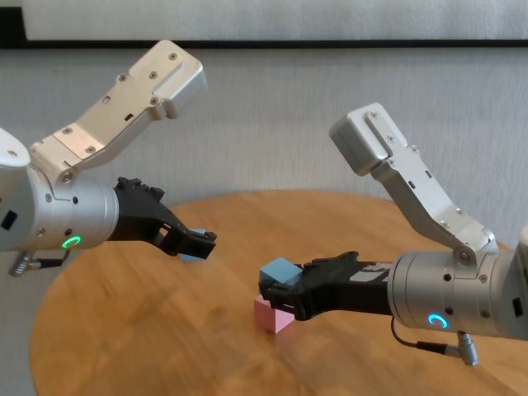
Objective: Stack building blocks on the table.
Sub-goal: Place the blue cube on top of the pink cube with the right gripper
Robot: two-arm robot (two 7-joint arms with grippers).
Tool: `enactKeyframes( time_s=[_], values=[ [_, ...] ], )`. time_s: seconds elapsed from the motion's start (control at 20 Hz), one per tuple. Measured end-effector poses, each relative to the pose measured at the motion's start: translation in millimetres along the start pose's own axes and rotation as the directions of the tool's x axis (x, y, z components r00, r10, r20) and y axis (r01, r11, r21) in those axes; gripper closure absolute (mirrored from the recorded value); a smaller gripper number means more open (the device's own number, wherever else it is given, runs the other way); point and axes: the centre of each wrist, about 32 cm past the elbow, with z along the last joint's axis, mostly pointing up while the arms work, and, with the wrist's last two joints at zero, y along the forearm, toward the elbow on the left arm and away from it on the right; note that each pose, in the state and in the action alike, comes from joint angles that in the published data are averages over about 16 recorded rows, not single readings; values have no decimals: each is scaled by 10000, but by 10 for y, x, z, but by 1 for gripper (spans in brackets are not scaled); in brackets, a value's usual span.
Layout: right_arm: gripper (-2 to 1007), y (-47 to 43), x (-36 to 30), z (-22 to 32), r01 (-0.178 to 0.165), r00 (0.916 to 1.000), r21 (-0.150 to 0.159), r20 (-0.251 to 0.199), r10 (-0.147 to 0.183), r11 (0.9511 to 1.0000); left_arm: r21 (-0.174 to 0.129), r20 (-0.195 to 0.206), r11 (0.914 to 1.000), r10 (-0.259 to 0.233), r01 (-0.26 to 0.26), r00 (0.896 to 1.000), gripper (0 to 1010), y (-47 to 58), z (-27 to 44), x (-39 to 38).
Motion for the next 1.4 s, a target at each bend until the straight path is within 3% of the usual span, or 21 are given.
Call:
enactKeyframes(
  time_s=[0.7,1.4],
  values=[
    [643,59,6,-19,79,9999,-82,-78,-79,9999,0,0,10000,0,0,10000,10,0,0,0],
    [643,72,-20,-3,174,9998,-73,-130,-175,9998,0,0,10000,0,0,10000,10,0,0,0]
  ],
)
